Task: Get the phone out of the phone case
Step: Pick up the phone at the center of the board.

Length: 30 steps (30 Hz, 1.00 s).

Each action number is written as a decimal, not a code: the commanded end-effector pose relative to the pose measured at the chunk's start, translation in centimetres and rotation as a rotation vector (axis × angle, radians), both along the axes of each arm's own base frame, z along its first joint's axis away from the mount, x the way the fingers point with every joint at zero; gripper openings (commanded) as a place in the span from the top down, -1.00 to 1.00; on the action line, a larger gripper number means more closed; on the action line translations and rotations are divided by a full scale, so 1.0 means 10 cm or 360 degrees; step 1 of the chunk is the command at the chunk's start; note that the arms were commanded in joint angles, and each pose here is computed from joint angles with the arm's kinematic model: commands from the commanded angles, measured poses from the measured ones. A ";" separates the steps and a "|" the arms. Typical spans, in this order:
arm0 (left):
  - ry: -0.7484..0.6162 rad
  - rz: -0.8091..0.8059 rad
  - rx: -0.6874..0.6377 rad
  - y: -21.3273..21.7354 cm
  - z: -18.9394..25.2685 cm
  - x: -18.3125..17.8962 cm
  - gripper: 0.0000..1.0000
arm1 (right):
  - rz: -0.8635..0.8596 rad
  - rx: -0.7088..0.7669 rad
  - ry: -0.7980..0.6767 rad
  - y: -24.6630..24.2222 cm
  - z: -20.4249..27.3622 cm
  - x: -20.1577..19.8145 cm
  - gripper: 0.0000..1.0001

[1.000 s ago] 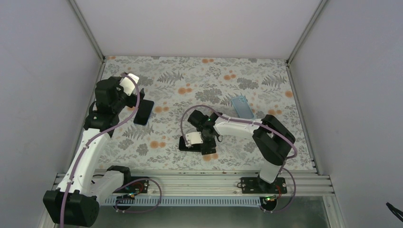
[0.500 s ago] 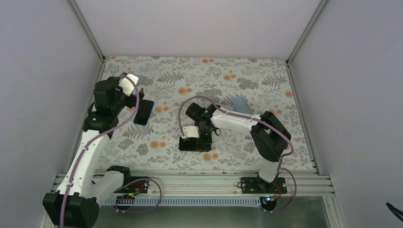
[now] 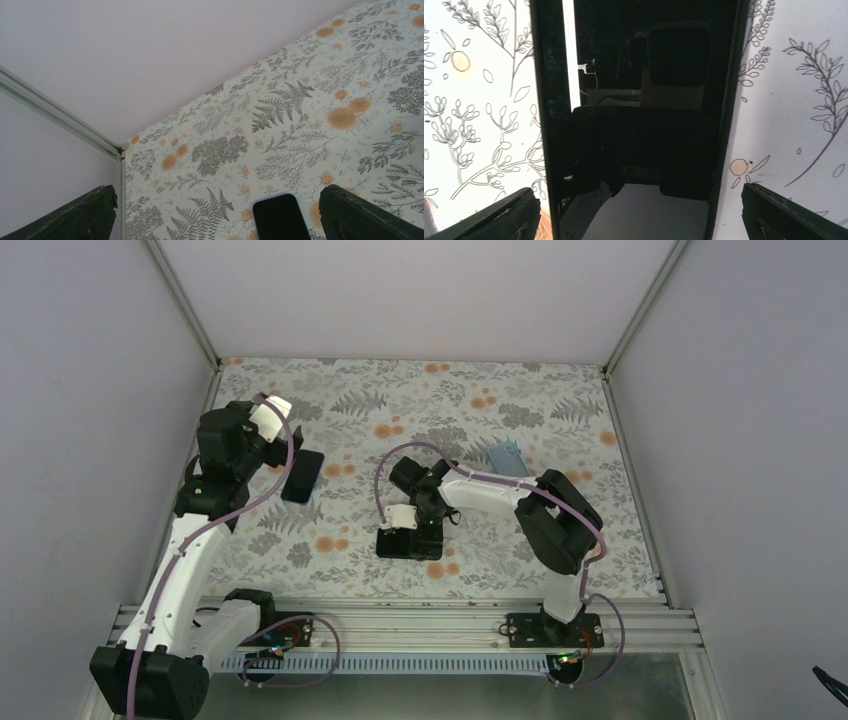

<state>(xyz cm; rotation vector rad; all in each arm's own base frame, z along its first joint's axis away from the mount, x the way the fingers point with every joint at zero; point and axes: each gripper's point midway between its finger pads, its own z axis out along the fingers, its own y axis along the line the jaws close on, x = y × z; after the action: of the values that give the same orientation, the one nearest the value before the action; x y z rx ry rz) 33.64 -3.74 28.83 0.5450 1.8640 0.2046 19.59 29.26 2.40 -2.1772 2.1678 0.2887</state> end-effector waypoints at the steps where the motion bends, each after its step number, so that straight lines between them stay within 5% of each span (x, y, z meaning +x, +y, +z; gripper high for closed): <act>1: -0.0019 -0.0008 -0.0004 0.00 0.03 -0.03 -1.00 | -0.0053 0.0007 -0.0051 0.04 -0.03 0.13 -0.99; 23: 0.0019 -0.0037 -0.0013 -0.03 -0.05 0.01 -1.00 | 0.0014 -0.0129 -0.0250 -0.22 -0.41 0.05 -0.98; 30: 0.0122 -0.0163 -0.0012 -0.16 -0.13 0.02 -1.00 | 0.0035 0.0018 -0.0338 -0.05 -0.24 0.14 -0.47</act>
<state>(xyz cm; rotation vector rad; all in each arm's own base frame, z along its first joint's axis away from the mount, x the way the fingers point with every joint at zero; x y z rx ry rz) 33.87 -4.31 27.69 0.5801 1.8877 0.1713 20.08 29.30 1.31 -2.1150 2.0618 0.1765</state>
